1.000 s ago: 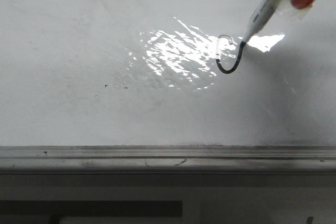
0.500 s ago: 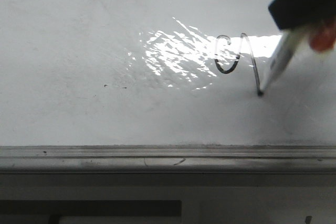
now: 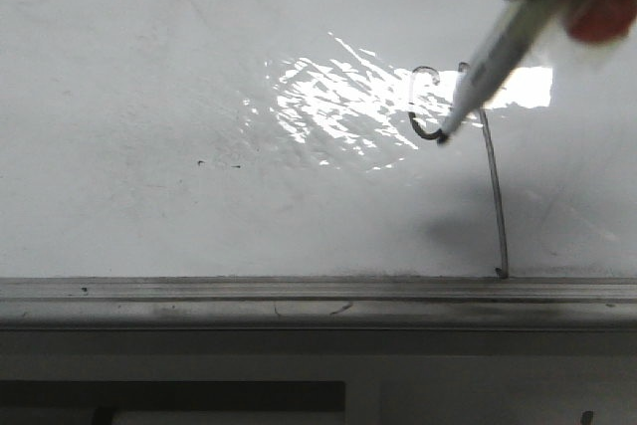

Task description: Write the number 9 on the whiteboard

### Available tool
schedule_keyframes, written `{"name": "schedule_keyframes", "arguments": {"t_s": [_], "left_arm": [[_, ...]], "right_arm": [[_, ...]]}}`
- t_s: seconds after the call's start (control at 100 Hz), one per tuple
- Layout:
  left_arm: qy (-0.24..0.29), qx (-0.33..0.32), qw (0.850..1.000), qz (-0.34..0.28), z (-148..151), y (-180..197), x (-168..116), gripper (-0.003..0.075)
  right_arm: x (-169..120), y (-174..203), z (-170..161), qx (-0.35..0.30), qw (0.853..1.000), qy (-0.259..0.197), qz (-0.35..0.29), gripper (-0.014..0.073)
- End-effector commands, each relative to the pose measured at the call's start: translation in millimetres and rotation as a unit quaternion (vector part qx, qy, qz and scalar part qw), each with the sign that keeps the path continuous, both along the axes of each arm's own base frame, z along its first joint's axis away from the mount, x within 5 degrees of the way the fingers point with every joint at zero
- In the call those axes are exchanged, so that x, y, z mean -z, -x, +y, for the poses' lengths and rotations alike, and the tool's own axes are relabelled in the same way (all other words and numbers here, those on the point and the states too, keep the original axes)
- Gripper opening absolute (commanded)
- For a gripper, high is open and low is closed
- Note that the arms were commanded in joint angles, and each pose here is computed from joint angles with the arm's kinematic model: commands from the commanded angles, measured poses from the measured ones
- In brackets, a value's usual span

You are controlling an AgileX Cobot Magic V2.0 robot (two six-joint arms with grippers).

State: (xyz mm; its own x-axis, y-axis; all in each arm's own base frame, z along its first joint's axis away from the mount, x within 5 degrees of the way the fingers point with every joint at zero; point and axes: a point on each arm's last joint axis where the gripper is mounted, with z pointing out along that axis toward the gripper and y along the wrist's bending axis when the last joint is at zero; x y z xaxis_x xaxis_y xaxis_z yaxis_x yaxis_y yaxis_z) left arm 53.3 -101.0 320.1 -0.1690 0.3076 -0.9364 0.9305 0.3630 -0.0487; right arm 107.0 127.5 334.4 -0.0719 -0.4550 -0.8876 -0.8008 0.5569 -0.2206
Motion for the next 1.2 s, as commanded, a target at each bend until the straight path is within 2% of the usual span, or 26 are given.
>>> {"name": "schedule_keyframes", "arguments": {"t_s": [0.0, 0.06, 0.1, 0.14, 0.18, 0.23, 0.35, 0.51, 0.73, 0.99, 1.11, 1.19], "left_arm": [[0.022, -0.016, 0.999, -0.016, -4, -8, -10, 0.0072], [0.009, -0.014, 1.000, -0.023, -8, -14, -8, 0.0185], [0.002, -0.017, 1.000, -0.025, -12, -19, -6, 0.0302], [-0.003, -0.024, 0.999, -0.022, -15, -24, -4, 0.0376], [-0.008, -0.032, 0.999, -0.016, -19, -30, -1, 0.0437], [-0.020, -0.031, 0.999, -0.017, -23, -36, 3, 0.0470], [-0.047, 0.026, 0.998, -0.044, -37, -42, 13, 0.0472], [-0.016, 0.087, 0.995, -0.054, -59, -42, 17, 0.0472], [0.028, 0.080, 0.996, -0.012, -73, -51, 20, 0.0471], [0.027, 0.090, 0.995, 0.012, -84, -59, 24, 0.0469], [0.022, 0.088, 0.996, 0.023, -87, -62, 28, 0.0406], [0.022, 0.089, 0.995, 0.026, -88, -63, 29, 0.0323]], "right_arm": [[-27, 9, 4, -0.032, 0.998, -0.041, -0.043, -0.0041], [-26, 16, 8, -0.057, 0.997, -0.033, -0.037, -0.0041], [-23, 19, 13, -0.072, 0.997, -0.025, -0.031, -0.0041], [-21, 20, 17, -0.083, 0.996, -0.021, -0.028, -0.0041], [-19, 22, 22, -0.094, 0.995, -0.015, -0.025, -0.0041], [-17, 23, 28, -0.103, 0.994, -0.012, -0.023, -0.0041], [-13, 20, 39, -0.113, 0.993, -0.014, -0.024, -0.0041], [-15, 16, 49, -0.115, 0.992, -0.041, -0.041, -0.0041], [-18, 15, 52, -0.116, 0.990, -0.060, -0.052, -0.0042], [-18, 20, 55, -0.131, 0.988, -0.063, -0.049, -0.0041], [-18, 20, 55, -0.132, 0.988, -0.063, -0.049, -0.0042], [-18, 20, 55, -0.132, 0.988, -0.063, -0.049, -0.0041]]}}
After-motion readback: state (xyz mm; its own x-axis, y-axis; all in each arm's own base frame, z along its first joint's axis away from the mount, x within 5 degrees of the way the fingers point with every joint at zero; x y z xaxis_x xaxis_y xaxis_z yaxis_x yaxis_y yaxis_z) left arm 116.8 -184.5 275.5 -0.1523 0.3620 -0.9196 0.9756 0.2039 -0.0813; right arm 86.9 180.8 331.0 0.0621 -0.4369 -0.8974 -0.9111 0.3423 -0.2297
